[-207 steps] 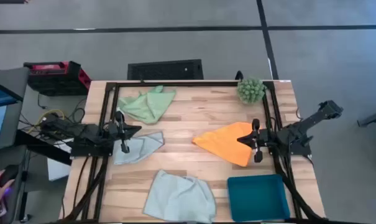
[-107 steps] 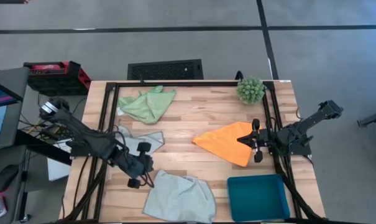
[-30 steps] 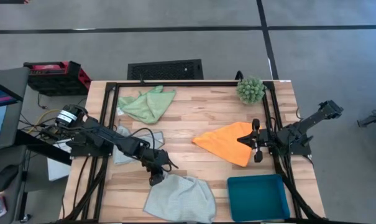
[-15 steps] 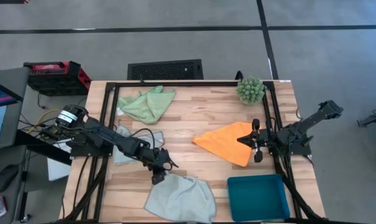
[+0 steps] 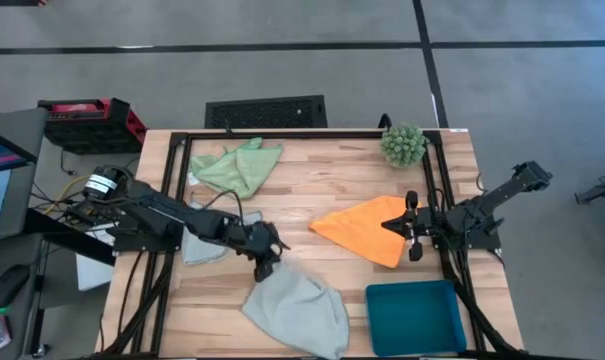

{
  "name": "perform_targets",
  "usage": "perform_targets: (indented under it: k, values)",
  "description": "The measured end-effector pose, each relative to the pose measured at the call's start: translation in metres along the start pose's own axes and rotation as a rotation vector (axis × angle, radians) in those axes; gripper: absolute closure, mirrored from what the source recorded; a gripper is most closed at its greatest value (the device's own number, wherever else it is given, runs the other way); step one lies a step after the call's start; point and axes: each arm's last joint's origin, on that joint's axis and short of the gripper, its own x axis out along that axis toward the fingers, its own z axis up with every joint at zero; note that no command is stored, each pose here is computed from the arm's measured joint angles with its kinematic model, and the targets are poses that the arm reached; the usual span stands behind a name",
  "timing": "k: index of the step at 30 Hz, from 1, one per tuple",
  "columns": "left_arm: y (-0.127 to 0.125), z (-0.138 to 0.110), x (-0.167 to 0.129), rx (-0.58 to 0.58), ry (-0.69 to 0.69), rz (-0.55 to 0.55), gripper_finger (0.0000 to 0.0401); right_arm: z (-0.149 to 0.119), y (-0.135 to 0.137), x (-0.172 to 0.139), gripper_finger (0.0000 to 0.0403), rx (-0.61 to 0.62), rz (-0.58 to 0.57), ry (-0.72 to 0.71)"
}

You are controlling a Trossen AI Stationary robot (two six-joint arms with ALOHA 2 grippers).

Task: Fold microfiber towels
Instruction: Fold the bottom gray towel

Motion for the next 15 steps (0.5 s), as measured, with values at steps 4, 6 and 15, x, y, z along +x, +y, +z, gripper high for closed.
perform_targets:
  k: [4, 6, 15]
  values:
    - [-0.002, 0.025, -0.016, 0.109, -0.057, 0.027, 0.0401, 0.0, 0.0, 0.0, 0.0365, 0.0, 0.0, -0.001]
    - [-0.005, 0.036, -0.023, 0.18, -0.056, 0.042, 0.0401, 0.001, 0.0, 0.0, 0.0365, 0.003, 0.0, -0.005]
    - [-0.023, 0.077, -0.054, 0.397, -0.02, 0.091, 0.0401, 0.004, -0.001, 0.0, 0.0356, 0.023, -0.031, -0.037]
